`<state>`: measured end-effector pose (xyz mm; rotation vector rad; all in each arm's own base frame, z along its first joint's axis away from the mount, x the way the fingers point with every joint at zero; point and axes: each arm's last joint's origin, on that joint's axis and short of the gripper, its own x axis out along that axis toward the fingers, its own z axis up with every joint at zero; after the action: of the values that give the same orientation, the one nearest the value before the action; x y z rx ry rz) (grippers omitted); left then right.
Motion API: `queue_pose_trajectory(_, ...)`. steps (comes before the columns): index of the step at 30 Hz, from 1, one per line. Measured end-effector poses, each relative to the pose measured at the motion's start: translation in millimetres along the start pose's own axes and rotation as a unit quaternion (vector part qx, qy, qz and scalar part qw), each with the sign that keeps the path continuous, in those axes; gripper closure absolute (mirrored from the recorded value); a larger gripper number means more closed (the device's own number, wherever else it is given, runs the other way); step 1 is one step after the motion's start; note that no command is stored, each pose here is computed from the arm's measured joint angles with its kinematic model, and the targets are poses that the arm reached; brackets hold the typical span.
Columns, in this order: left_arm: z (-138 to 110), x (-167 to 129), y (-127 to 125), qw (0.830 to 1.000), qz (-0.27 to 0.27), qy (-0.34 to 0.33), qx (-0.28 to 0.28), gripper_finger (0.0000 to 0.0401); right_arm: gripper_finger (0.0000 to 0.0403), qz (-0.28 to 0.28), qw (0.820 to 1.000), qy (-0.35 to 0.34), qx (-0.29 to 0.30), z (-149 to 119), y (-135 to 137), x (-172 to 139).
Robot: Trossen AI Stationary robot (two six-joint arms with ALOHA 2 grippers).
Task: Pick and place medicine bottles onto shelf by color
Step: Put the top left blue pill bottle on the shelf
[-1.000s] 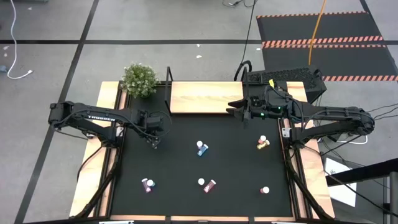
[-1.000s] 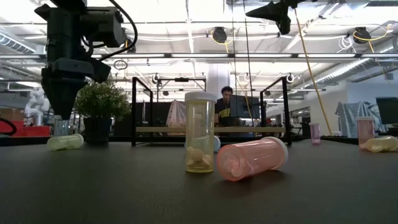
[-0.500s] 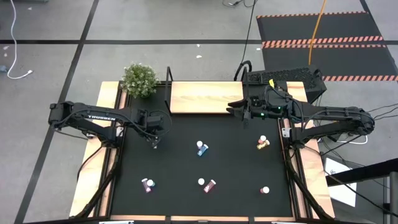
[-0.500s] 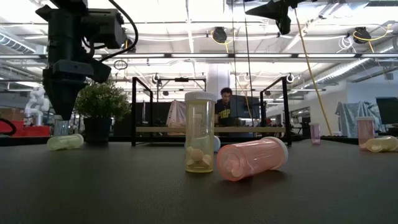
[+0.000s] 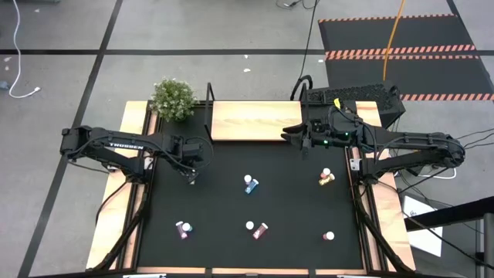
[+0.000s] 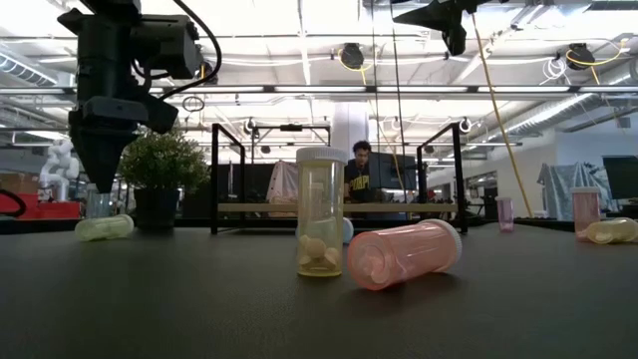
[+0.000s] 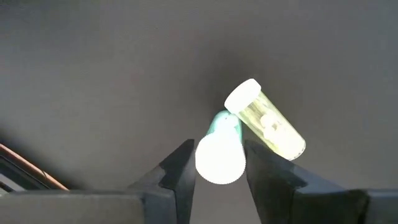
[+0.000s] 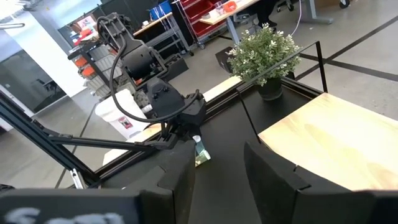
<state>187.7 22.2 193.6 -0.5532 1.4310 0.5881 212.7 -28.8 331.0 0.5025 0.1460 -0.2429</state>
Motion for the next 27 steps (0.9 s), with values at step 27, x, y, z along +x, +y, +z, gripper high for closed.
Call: queue_pose_trajectory(27,81,-157,-25,0.997,-0.039,-0.056,0.048,0.0279,0.0273,-0.001,0.999,0.003,-0.048,5,-1,-44)
